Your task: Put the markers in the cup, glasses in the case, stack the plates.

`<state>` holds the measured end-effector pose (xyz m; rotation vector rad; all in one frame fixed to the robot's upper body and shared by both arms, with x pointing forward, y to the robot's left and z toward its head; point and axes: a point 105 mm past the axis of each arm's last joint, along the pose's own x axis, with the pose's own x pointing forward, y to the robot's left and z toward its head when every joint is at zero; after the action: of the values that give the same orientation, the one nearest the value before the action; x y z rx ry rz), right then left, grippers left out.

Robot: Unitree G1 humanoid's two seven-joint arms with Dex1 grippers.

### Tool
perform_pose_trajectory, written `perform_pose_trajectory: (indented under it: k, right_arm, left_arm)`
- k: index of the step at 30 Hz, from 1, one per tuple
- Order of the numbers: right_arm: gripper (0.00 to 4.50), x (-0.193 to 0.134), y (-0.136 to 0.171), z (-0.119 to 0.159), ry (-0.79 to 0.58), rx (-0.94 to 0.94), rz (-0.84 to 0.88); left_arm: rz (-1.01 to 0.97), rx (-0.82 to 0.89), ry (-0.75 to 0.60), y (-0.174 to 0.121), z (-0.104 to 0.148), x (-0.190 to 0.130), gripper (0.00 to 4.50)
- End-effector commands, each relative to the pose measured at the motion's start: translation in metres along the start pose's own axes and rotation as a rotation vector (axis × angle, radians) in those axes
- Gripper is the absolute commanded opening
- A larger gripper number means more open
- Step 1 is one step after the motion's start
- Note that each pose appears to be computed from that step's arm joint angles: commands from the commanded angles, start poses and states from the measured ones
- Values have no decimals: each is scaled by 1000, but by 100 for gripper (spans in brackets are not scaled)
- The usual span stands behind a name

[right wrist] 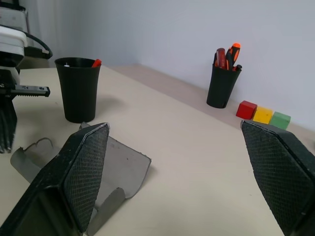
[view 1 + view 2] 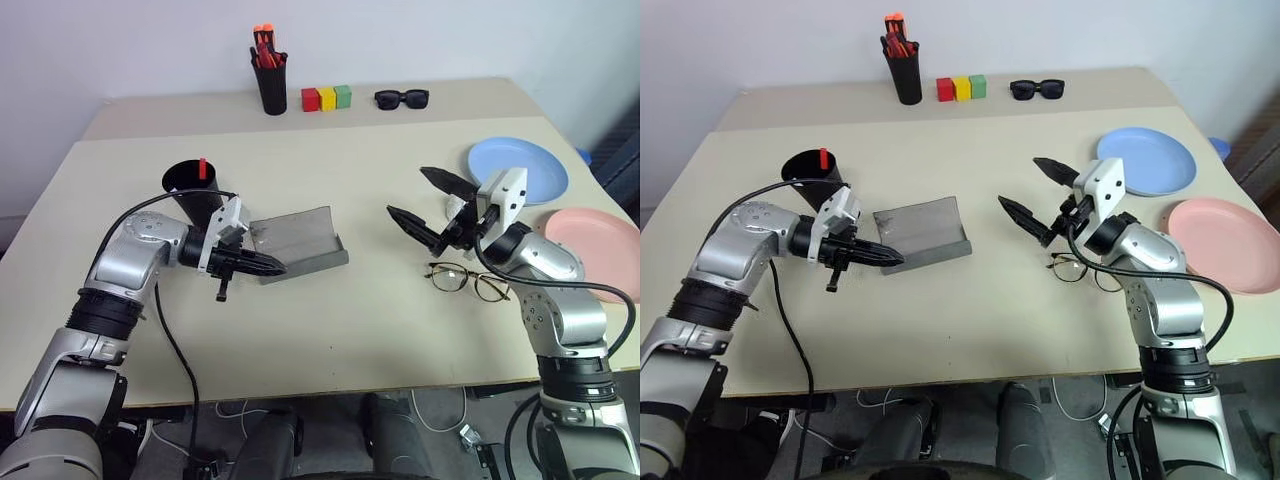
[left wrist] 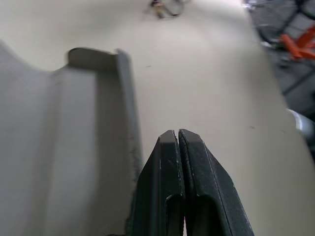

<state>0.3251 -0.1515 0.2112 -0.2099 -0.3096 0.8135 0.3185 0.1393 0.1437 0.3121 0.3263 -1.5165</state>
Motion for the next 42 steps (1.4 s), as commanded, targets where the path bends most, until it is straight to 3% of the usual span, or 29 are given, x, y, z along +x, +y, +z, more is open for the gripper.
perform_pose_trajectory:
  k: [1,4,5,6,10,15,25,31,39,42]
  right_arm:
    - [439,1,0,13,-39,-39,7]
    - [439,-1,1,11,-33,-39,5]
    - [439,-2,1,10,-24,-44,5]
    - [439,-2,2,9,-19,-46,7]
    - [439,0,3,8,-25,-39,12]
    - [439,5,2,10,-35,-42,19]
    - [439,3,1,11,-40,-50,11]
    - [439,4,0,11,-44,-54,7]
    - [439,5,0,11,-48,-61,7]
    - [439,5,0,11,-47,-64,7]
  left_arm:
    - [94,61,-21,18,11,-3,2]
    - [252,30,-155,38,28,-2,2]
    - [254,6,-167,37,29,1,55]
    - [256,4,-165,35,27,5,75]
    - [253,-65,-195,32,25,17,273]
    - [170,-146,-72,19,6,29,273]
    - [149,-184,0,12,-10,58,273]
    - [103,-172,42,5,-14,57,4]
    - [23,-126,59,0,-11,43,4]
    - [-3,-37,130,1,-17,29,4]
